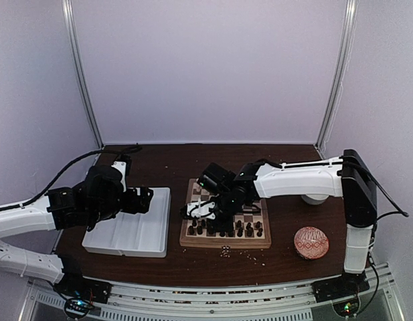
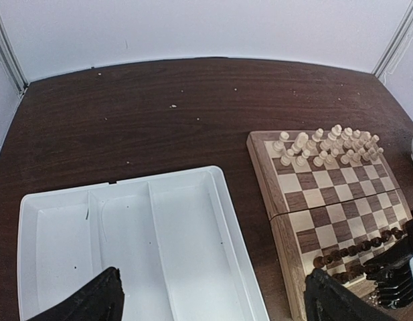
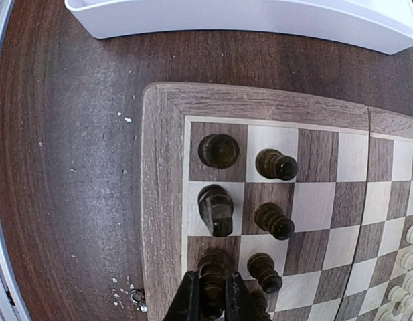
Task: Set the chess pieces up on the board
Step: Place the bishop on f8.
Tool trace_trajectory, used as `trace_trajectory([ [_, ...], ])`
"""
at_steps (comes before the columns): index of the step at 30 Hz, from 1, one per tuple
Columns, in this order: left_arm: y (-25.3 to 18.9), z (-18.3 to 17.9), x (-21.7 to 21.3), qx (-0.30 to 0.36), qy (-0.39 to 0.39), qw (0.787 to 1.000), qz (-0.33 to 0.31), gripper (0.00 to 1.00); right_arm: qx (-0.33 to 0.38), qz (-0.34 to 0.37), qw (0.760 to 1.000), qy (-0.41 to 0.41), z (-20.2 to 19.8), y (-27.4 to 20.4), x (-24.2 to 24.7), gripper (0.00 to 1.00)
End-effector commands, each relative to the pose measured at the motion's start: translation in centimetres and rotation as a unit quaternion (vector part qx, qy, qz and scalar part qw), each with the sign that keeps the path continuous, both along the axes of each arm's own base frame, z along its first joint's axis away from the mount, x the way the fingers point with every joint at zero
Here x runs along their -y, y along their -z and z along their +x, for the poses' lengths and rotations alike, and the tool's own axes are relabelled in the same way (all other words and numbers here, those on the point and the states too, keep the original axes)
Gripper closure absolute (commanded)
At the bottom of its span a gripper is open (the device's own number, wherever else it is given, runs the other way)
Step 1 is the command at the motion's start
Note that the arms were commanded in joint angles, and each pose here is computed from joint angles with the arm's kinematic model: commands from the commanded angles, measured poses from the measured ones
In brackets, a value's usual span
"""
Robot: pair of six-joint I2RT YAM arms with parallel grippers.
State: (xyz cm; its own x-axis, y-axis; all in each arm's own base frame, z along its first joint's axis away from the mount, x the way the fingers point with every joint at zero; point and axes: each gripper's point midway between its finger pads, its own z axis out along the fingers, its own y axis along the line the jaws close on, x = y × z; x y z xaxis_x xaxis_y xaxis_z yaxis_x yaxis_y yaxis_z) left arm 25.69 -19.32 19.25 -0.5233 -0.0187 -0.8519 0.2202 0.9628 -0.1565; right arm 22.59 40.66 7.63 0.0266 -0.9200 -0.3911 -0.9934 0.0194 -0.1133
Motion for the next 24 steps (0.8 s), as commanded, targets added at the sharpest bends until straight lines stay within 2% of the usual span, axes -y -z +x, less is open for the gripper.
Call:
trace_trajectory([
  [1, -0.8, 0.4, 0.1, 0.01, -0.007, 1.0, -0.015, 0.04, 0.003, -0.009, 1.0, -0.001, 0.0, 0.9, 0.0, 0.93],
  [7, -0.7, 0.4, 0.0, 0.009, -0.007, 1.0, -0.013, 0.04, 0.004, -0.004, 1.0, 0.002, 0.0, -0.3, 0.3, 0.8],
  [14, -1.0, 0.5, 0.2, 0.012, -0.004, 1.0, -0.008, 0.04, -0.005, 0.054, 0.999, 0.001, -0.6, -6.0, -0.1, 0.7],
  [20, -1.5, 0.9, 0.3, 0.017, 0.0, 1.0, 0.004, 0.04, -0.033, 0.103, 0.994, -0.002, -1.3, -10.8, -0.2, 0.69],
  [24, -2.5, 1.6, -0.2, 0.031, -0.001, 0.999, 0.036, 0.03, -0.014, 0.146, 0.989, 0.027, 0.6, -15.0, 1.5, 0.68],
])
